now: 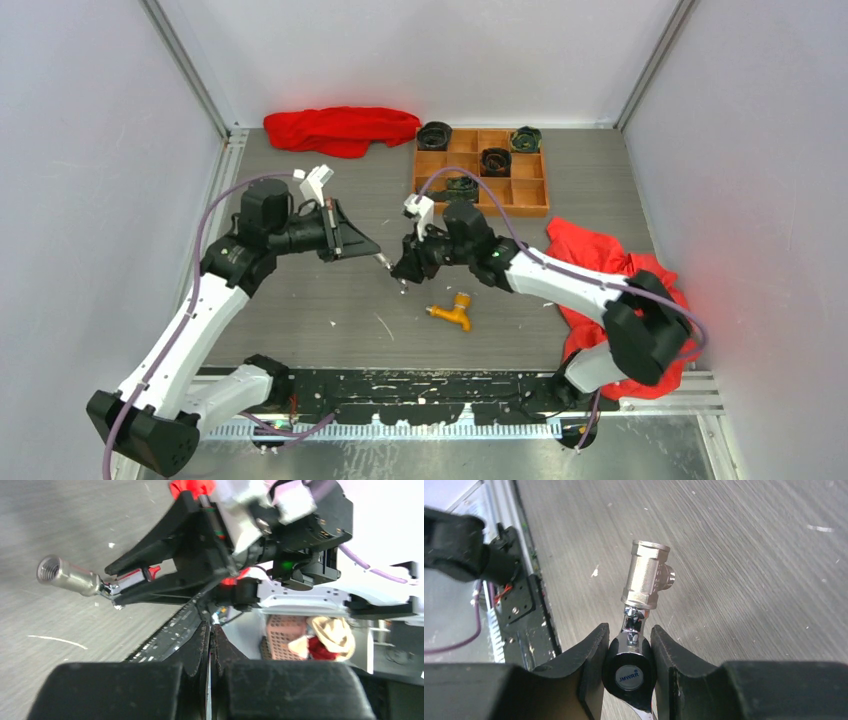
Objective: Install the water faucets
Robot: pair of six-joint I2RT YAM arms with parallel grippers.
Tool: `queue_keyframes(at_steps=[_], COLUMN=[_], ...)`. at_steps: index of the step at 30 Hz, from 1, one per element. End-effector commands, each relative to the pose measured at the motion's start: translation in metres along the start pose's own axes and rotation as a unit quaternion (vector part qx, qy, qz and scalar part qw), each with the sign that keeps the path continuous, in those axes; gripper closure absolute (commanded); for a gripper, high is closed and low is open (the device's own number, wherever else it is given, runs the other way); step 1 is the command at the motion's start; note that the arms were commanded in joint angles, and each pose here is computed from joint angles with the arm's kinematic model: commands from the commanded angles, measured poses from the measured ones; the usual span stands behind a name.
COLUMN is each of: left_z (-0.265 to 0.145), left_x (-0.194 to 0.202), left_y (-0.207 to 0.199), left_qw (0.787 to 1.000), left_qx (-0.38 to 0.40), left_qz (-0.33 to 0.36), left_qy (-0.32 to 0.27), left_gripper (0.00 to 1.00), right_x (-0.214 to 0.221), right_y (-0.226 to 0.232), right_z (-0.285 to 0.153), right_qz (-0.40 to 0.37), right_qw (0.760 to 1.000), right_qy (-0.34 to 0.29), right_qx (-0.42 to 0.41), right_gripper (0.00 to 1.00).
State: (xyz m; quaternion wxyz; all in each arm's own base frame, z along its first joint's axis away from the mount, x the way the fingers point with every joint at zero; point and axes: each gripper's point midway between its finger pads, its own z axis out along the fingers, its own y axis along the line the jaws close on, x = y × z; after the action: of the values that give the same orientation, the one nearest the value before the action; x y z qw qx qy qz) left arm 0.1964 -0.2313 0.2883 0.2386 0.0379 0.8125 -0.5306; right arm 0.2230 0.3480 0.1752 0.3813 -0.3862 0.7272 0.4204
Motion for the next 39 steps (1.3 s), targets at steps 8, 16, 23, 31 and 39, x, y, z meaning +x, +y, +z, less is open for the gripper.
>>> queue_keyframes(at_steps=[8, 16, 23, 31, 39], left_z=[-0.037, -0.058, -0.051, -0.047, -0.04], left_x=[-0.006, 0.0, 0.003, 0.002, -0.005], left_y=[0.048, 0.047, 0.056, 0.056, 0.057], left_qw=[0.98, 0.973, 0.973, 0.975, 0.976], left_qx=[-0.187, -0.211, -0.209, -0.207, -0.201], left_qz=[0.019, 0.024, 0.004, 0.0, 0.008], left_qy=[-0.062, -0.09, -0.093, -0.083, -0.086], left_gripper=[1.0, 0.91, 0.9, 0.89, 0.84], right_x=[-0.031, -0.033, -0.029, -0.023, -0.071], right_y=[-0.078, -0.119, -0.135, -0.112, -0.085], right_z=[0.096, 0.135, 0.109, 0.092, 0.019], right_qz=[0.119, 0.172, 0.308, 0.449, 0.287], right_qw=[0.989, 0.98, 0.927, 0.859, 0.906], right_qy=[-0.015, -0.022, -0.101, -0.203, -0.237], right_qx=[0.088, 0.1, 0.188, 0.139, 0.203], right_gripper=[0.81, 0.99, 0.9, 0.14, 0.0])
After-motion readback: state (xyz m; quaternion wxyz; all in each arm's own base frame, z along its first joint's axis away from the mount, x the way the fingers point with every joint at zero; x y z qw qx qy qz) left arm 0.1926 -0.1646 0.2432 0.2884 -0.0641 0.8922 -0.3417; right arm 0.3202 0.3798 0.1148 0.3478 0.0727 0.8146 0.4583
